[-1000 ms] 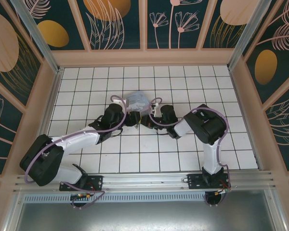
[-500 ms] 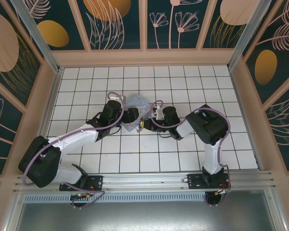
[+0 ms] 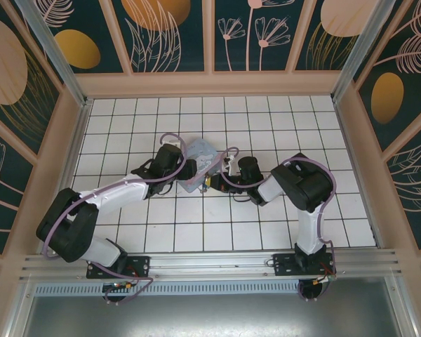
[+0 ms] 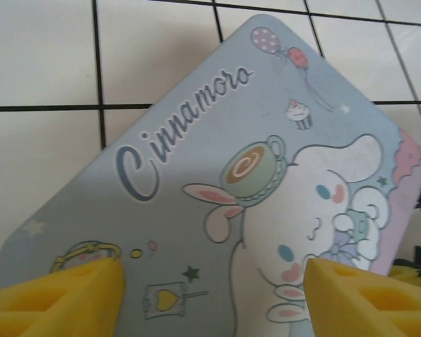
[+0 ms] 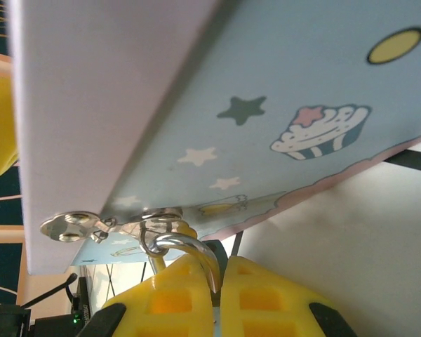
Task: Unlock the padlock with the key
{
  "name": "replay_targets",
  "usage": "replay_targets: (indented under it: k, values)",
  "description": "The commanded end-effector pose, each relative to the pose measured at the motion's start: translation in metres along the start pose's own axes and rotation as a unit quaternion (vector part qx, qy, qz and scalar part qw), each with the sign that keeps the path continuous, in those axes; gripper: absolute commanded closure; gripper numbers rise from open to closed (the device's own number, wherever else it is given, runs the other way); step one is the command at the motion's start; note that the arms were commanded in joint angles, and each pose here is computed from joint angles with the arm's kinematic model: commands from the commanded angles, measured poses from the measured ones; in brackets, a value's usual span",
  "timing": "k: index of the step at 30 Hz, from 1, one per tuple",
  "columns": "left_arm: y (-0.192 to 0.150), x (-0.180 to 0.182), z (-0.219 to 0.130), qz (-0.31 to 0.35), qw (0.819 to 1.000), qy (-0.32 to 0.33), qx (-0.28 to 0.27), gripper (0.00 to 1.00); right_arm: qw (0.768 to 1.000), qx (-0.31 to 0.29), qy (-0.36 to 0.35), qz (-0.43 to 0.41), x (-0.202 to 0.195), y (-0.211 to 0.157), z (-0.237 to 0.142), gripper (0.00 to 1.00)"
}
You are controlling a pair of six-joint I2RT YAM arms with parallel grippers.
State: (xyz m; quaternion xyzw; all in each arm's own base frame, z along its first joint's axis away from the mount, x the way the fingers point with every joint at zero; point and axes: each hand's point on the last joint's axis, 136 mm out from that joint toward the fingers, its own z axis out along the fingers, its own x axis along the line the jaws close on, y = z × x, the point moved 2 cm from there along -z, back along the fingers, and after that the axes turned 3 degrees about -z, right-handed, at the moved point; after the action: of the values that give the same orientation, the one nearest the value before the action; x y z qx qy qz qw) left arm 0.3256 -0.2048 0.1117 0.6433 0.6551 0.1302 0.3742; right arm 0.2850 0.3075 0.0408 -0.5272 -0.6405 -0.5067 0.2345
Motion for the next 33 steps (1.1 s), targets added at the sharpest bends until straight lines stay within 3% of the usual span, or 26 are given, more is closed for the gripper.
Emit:
replay_targets:
  k: [1,9,18,27,33]
  values:
    - [-0.011,0.023,0.001,0.044,0.996,0.067,0.03,0.32,1.0,-0.007,-0.001,0.001,0.004,0.002,-0.005,1.0]
    - [-0.012,0.031,0.003,0.094,0.987,0.122,0.045,0.34,1.0,-0.011,-0.001,0.003,0.009,0.009,-0.005,1.0]
    - [-0.037,0.039,0.019,0.142,0.971,0.173,0.086,0.35,1.0,-0.021,-0.017,0.01,0.01,0.018,-0.007,1.0]
    - [-0.052,0.047,0.027,0.158,0.962,0.193,0.109,0.39,0.995,-0.065,-0.013,0.071,0.002,0.031,-0.017,1.0]
    - [-0.055,0.045,0.029,0.156,0.964,0.183,0.112,0.39,0.995,-0.064,-0.011,0.071,0.003,0.03,-0.017,1.0]
